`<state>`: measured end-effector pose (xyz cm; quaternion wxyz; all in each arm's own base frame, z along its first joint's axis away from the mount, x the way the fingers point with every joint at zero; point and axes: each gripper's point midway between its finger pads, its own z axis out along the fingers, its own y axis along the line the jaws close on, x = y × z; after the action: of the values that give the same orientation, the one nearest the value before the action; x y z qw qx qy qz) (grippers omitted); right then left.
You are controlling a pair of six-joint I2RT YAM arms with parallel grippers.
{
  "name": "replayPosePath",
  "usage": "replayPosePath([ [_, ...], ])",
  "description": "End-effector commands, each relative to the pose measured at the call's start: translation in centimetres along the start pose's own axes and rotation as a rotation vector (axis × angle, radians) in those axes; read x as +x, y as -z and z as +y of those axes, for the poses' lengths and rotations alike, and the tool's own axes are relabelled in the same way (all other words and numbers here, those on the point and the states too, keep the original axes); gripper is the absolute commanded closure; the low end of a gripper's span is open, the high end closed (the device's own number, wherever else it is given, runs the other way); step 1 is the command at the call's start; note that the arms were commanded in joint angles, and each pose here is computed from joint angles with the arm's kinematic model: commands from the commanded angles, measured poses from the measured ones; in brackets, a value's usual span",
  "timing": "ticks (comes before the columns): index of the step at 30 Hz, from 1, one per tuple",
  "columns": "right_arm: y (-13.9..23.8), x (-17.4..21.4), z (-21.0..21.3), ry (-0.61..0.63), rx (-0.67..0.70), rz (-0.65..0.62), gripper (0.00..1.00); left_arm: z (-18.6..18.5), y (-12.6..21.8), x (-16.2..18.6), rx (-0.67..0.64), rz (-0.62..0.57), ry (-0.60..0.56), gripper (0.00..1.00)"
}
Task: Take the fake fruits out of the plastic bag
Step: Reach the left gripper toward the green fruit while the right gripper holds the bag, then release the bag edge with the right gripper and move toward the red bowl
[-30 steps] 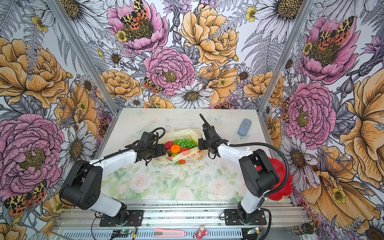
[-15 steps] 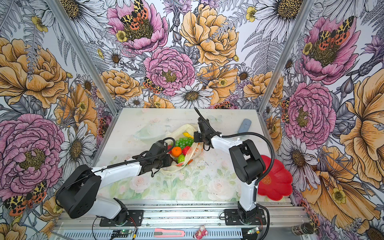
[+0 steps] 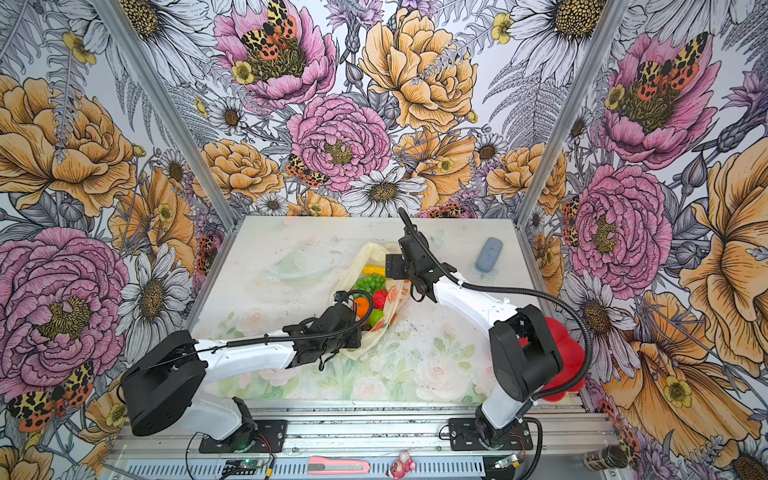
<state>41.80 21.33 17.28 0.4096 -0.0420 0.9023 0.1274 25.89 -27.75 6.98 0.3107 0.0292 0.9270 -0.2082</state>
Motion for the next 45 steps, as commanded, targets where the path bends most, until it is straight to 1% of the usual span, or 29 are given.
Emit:
replayPosePath([
  [1, -0.2, 3.2, -1.1, -0.009, 0.091, 0.073, 0.11, -1.4, 0.0, -1.8, 0.018, -0.074, 0.004, 0.93],
  [3, -0.9, 4.0, -0.4, 0.006, 0.086, 0.098, 0.11, -1.6, 0.1, -1.8, 0.021, -0.078, -0.002, 0.93],
  [4, -1.3, 4.3, -0.4, 0.008, 0.092, 0.109, 0.13, -1.7, 0.2, -1.9, 0.021, -0.081, -0.002, 0.93],
  [8, -2.9, 5.3, -1.5, 0.020, 0.162, 0.149, 0.18, -1.7, 0.8, -2.1, 0.023, -0.101, -0.004, 0.94],
  [10, -3.2, 5.8, -2.0, 0.030, 0.189, 0.163, 0.23, -1.5, 1.1, -2.1, 0.022, -0.111, -0.002, 0.94],
  [12, -2.9, 6.0, -2.6, 0.039, 0.212, 0.166, 0.30, -1.5, 1.4, -2.0, 0.021, -0.120, -0.003, 0.94],
  [13, -2.6, 6.1, -3.2, 0.043, 0.227, 0.165, 0.35, -1.4, 1.4, -1.8, 0.020, -0.121, -0.006, 0.95],
  [14, -2.2, 6.2, -3.6, 0.045, 0.238, 0.161, 0.42, -1.5, 1.5, -1.7, 0.026, -0.122, -0.006, 0.95],
  [19, -0.7, 7.9, -6.2, 0.016, 0.281, 0.174, 0.69, -2.1, 1.7, -0.8, 0.051, -0.124, -0.026, 0.96],
  [22, -0.4, 9.5, -7.4, 0.003, 0.303, 0.195, 0.80, -2.6, 1.7, 0.0, 0.068, -0.114, -0.042, 0.97],
  [24, -0.6, 10.8, -8.0, -0.004, 0.316, 0.216, 0.84, -2.7, 1.4, 0.9, 0.070, -0.095, -0.048, 0.97],
  [28, -1.4, 12.6, -8.6, -0.011, 0.327, 0.245, 0.87, -2.3, 0.4, 3.0, 0.060, -0.036, -0.062, 0.97],
  [31, -2.1, 13.3, -9.3, -0.016, 0.345, 0.259, 0.89, -0.3, -0.1, 3.9, -0.025, -0.011, -0.054, 0.98],
  [32, -2.3, 13.4, -9.6, -0.024, 0.350, 0.261, 0.90, 0.5, -0.2, 4.1, -0.048, -0.006, -0.044, 0.99],
  [36, -3.4, 13.3, -10.3, -0.050, 0.352, 0.265, 0.92, 2.2, -0.3, 4.7, -0.031, -0.006, 0.022, 1.00],
  [40, -4.6, 12.7, -10.3, -0.055, 0.354, 0.267, 0.94, 2.4, -1.1, 5.9, -0.027, 0.037, 0.024, 1.00],
  [42, -5.4, 12.6, -9.4, -0.060, 0.317, 0.274, 0.95, 3.1, -1.5, 6.3, -0.060, 0.055, 0.033, 1.00],
  [45, -6.4, 12.0, -7.4, -0.046, 0.268, 0.266, 0.95, 5.0, -1.5, 6.1, -0.080, 0.051, 0.092, 1.00],
])
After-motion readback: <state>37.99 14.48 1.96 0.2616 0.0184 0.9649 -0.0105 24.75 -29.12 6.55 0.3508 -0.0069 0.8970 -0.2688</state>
